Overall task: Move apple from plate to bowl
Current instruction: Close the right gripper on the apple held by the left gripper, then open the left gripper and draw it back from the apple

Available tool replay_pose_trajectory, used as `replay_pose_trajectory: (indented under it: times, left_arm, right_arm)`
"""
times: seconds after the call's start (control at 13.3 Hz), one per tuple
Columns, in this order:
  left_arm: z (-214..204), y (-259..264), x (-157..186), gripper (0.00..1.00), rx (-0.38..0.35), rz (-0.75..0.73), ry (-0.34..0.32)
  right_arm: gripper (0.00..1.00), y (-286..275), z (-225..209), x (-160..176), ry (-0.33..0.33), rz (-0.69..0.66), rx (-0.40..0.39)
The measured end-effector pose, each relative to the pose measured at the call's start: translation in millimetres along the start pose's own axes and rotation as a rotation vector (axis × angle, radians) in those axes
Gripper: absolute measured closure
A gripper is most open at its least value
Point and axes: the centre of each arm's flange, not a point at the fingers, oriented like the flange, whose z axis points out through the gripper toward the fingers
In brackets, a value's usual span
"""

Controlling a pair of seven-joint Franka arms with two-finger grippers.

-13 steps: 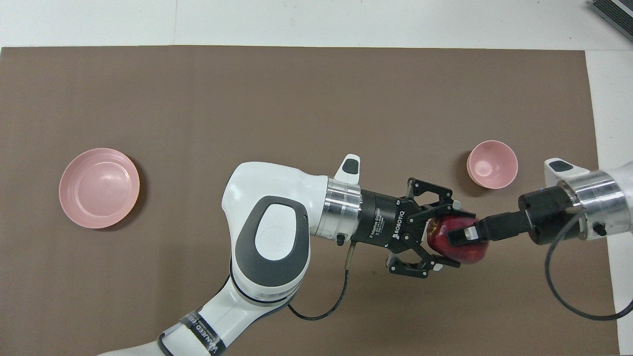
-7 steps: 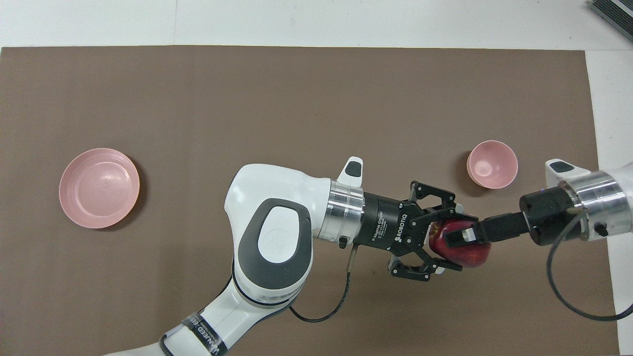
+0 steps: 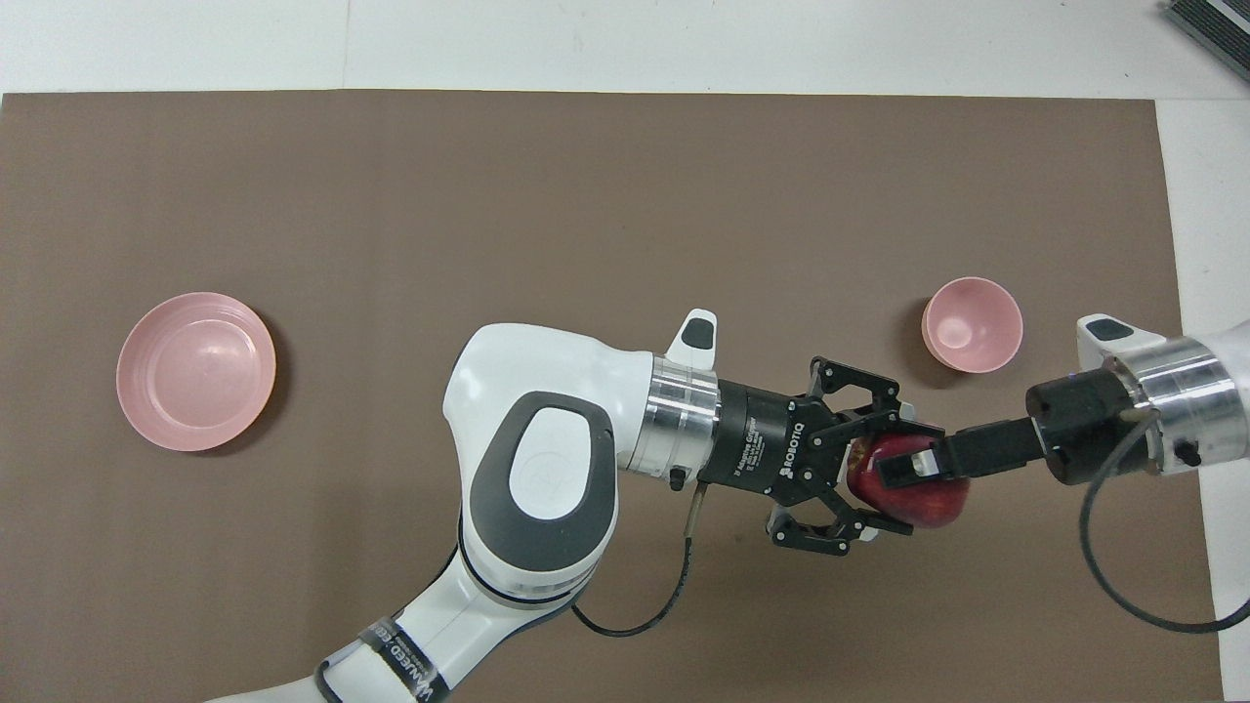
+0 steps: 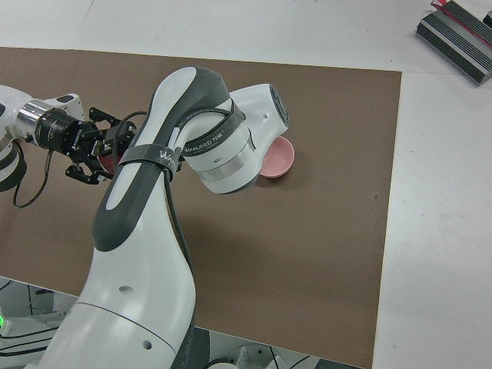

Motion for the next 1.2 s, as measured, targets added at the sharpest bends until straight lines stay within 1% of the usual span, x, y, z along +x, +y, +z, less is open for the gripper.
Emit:
replay_pose_trajectory:
  times: [0.23,0.3,0.38,0.45,0.75,0.9,0.98,1.05,1.2]
  left_arm:
    - [0,0,0,0.22,0.000,0.001,0.001]
    - [3,-1,-2,0.16,0.003,0.002,-0.001]
    - [7,-3,-4,0.04,0.011,0.003,-0.004]
    - [10,-5,-5,0.00,0.013,0.004,-0.004]
    - [5,-2,-3,0.00,0.006,0.002,0.001]
    - [-12,6,2,0.00,0.005,0.016,0.028]
    - [-23,10,5,0.00,0.035,0.035,0.044]
    - [-39,13,10,0.00,0.081,0.059,0.067]
    - [-80,22,22,0.00,0.148,0.096,0.133]
  right_arm:
    - [0.19,0,0,0,0.000,0.000,-0.001]
    - [0.19,0,1,0,-0.002,-0.001,-0.002]
    - [0.19,-1,2,1,-0.004,-0.002,-0.003]
    - [0.19,-1,2,0,-0.007,-0.002,-0.008]
    - [0.19,0,2,0,-0.011,-0.002,-0.017]
    - [0.19,0,2,0,-0.011,-0.002,-0.021]
    - [0.19,0,2,0,-0.012,-0.001,-0.024]
    - [0.19,0,2,0,-0.013,-0.002,-0.027]
    - [0.19,2,0,1,-0.022,-0.002,-0.063]
